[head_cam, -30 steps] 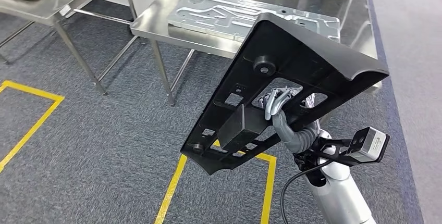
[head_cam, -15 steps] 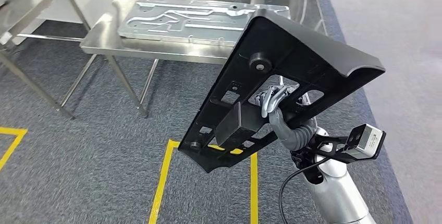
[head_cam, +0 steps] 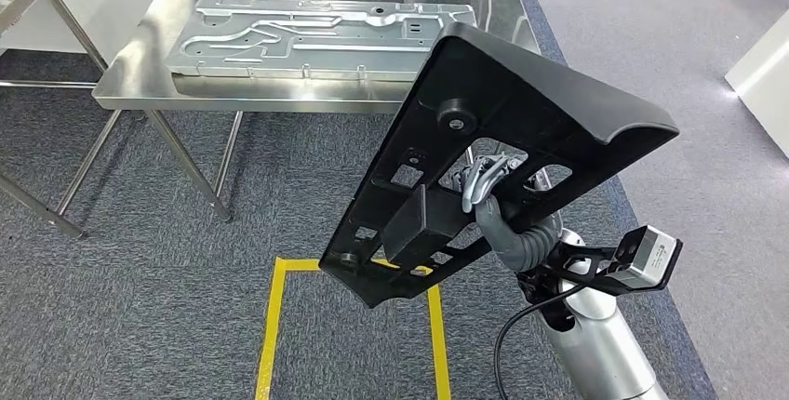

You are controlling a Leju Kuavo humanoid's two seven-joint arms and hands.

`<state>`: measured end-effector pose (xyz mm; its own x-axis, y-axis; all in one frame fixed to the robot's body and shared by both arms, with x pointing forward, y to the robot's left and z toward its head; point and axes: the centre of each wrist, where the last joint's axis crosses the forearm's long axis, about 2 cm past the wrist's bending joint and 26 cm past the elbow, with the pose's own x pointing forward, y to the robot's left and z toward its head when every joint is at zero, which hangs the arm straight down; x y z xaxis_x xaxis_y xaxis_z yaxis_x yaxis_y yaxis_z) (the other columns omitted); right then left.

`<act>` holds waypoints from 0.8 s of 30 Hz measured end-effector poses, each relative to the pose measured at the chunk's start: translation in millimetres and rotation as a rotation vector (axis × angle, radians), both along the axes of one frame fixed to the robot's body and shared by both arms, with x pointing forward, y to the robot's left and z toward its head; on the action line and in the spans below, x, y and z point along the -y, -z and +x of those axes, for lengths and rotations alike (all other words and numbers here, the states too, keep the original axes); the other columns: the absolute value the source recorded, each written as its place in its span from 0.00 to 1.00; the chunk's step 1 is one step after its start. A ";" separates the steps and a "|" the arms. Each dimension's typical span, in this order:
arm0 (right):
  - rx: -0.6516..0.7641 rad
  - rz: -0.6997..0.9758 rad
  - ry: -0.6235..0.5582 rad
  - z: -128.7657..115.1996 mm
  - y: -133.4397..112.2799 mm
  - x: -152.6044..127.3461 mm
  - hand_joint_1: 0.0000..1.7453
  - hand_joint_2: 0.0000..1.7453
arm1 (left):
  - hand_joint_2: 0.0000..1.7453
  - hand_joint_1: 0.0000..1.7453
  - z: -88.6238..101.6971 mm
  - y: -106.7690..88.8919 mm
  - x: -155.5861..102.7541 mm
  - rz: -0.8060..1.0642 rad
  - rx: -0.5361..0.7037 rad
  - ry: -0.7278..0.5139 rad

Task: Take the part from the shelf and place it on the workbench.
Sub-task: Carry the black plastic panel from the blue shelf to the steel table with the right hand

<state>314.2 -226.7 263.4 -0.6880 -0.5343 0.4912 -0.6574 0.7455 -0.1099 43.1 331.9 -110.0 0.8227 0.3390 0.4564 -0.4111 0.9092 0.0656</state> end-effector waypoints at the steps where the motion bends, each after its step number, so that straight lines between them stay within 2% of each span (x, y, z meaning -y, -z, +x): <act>1: 0.002 0.000 0.003 0.1 -0.2 0.2 1.00 1.00 | 0.00 0.00 0.2 0.0 0.0 -0.002 0.001 0.001; 24: 0.018 0.012 0.027 -3.4 4.8 -1.0 1.00 1.00 | 0.00 0.00 0.1 -0.6 -8.0 0.003 0.008 0.013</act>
